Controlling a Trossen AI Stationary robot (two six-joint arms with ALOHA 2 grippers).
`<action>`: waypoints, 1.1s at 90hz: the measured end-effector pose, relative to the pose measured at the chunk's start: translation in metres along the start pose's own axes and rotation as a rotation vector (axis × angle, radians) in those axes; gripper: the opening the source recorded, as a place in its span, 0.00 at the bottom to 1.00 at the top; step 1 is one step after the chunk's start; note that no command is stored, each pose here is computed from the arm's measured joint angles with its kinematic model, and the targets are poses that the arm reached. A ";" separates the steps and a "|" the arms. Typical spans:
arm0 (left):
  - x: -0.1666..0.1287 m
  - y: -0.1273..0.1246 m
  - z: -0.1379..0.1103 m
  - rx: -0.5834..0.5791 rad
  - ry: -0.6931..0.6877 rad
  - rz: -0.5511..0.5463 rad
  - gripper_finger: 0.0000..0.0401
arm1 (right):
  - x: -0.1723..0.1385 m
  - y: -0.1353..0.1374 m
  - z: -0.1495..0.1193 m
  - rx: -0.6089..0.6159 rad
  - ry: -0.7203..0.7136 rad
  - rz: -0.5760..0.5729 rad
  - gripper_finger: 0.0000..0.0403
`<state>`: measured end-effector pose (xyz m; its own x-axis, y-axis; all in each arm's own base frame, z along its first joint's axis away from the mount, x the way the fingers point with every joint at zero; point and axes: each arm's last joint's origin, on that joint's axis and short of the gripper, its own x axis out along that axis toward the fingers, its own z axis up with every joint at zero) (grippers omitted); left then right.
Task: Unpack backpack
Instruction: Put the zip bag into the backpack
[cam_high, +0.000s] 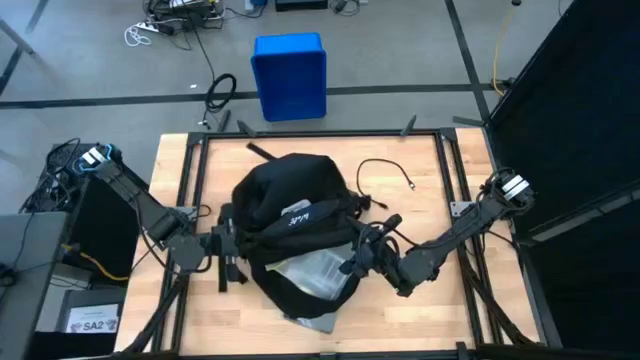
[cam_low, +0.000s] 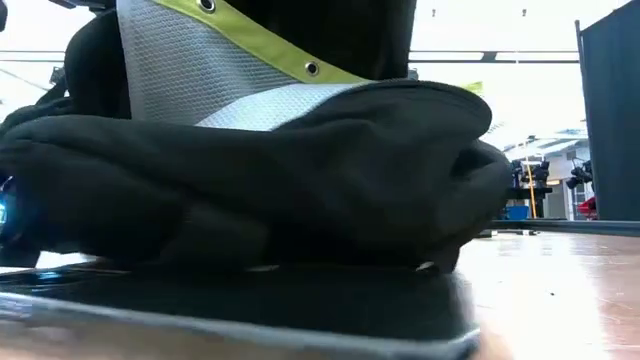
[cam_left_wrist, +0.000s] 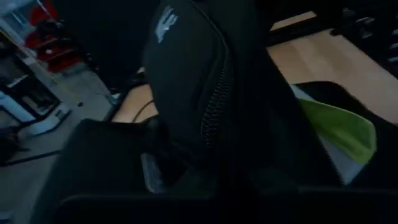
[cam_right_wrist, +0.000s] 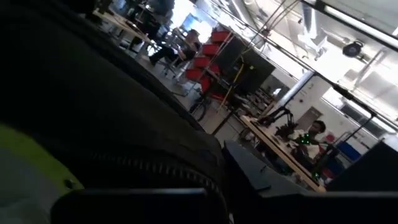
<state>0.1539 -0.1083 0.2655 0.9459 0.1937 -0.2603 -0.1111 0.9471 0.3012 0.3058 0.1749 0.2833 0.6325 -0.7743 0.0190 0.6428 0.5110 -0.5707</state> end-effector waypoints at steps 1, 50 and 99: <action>0.000 0.000 0.000 0.001 -0.002 0.004 0.00 | 0.000 0.000 0.000 0.000 0.001 -0.001 0.00; -0.006 0.013 0.030 0.090 -0.094 0.297 0.41 | 0.024 -0.002 -0.004 0.019 0.025 -0.043 0.00; -0.019 0.018 0.071 0.038 -0.272 0.142 0.68 | 0.023 -0.001 -0.004 0.021 0.029 -0.046 0.00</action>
<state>0.1558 -0.1134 0.3405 0.9692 0.2429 0.0403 -0.2413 0.9044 0.3520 0.3179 0.1552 0.2816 0.5897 -0.8073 0.0210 0.6799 0.4822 -0.5524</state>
